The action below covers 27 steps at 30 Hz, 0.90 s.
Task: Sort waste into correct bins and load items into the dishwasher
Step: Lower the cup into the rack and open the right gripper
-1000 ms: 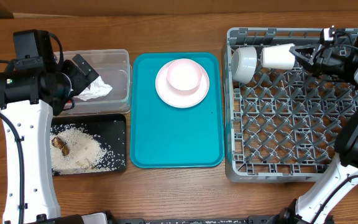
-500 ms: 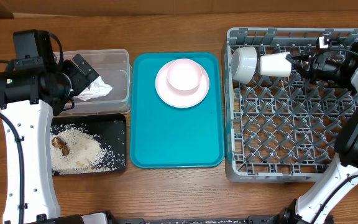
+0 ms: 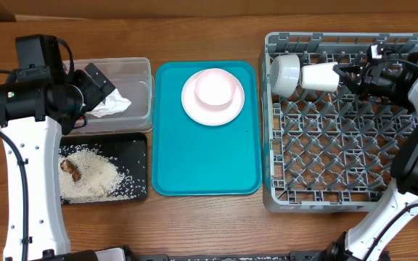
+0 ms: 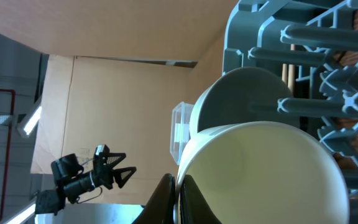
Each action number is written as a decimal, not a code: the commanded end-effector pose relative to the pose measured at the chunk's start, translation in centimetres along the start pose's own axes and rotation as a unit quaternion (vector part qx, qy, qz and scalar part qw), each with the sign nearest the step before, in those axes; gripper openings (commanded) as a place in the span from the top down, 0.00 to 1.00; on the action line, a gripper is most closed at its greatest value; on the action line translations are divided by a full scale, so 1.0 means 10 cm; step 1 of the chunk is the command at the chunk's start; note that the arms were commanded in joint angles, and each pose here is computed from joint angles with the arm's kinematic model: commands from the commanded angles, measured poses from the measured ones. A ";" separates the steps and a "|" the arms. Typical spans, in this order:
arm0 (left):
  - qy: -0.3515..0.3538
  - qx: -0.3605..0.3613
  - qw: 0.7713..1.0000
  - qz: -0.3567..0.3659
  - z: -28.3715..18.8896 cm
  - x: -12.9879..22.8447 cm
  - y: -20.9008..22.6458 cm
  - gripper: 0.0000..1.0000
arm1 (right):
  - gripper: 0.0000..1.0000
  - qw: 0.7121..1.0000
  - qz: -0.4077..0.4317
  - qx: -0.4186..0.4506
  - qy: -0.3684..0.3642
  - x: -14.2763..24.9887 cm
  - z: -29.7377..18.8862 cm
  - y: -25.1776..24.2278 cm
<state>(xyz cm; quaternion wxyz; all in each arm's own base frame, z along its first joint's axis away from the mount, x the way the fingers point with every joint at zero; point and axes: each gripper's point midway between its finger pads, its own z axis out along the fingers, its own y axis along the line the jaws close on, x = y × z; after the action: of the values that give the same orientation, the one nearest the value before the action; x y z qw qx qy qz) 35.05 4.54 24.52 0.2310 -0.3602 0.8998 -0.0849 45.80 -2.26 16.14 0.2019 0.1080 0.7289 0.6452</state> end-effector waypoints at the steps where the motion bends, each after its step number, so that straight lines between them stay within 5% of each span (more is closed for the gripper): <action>1: 0.003 0.001 1.000 0.009 0.02 -0.01 -0.01 0.00 | 0.96 1.000 0.002 -0.022 0.002 0.03 0.00 0.05; 27: 0.003 0.001 1.000 0.008 0.02 -0.01 -0.01 0.00 | 0.96 0.999 -0.003 -0.051 0.017 0.18 0.12 0.02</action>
<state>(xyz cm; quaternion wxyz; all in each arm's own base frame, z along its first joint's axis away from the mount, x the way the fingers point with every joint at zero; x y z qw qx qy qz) 35.05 4.54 24.52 0.2310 -0.3600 0.8999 -0.0846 45.00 -1.26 15.81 0.2047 0.0904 0.7084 0.6693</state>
